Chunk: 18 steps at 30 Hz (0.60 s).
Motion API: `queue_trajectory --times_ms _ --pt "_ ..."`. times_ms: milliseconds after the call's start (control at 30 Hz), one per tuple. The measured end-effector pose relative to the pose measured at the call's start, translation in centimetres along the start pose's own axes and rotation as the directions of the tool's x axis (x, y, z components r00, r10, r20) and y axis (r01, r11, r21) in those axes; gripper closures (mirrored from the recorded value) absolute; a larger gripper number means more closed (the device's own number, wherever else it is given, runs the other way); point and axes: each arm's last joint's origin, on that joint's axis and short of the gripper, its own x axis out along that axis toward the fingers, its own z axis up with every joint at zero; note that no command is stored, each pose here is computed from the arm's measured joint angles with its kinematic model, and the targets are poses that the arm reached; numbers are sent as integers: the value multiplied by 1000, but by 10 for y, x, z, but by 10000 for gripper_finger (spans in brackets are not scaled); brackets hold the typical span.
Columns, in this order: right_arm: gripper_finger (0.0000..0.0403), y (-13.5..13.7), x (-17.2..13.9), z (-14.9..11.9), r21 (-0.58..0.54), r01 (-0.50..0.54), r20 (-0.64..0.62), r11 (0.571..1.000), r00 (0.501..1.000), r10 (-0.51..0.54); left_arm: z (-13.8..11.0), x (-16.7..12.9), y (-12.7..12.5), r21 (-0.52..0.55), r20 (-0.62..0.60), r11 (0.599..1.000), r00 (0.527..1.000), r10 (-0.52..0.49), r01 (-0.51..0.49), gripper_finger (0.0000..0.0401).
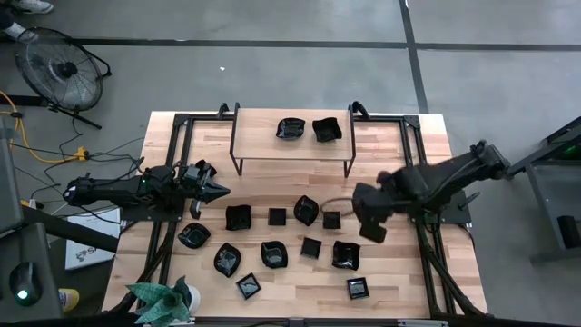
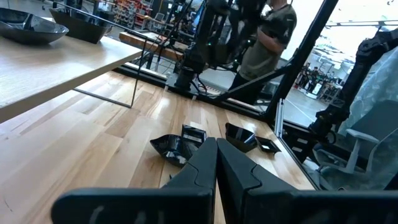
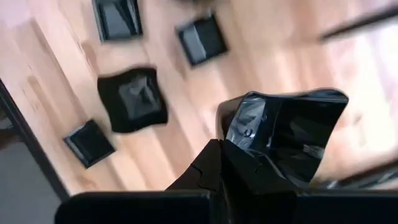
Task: Pick & Place Mini shaped plates
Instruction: Stack the distorted square-shaped plate on the distorted square-shaped plate
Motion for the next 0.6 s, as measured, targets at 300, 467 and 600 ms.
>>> queue_trajectory --times_ms 300,467,600 --pt "403 -35 -46 31 -280 133 234 951 970 -66 0 0 0 0 -1 1000 1000 0 0 400" --pt "403 -51 -53 42 -442 303 308 844 935 -174 0 0 0 0 0 1000 1000 0 0 400" --pt "403 -67 -49 54 -512 362 330 779 920 -210 0 0 0 0 -1 1000 1000 0 0 400"
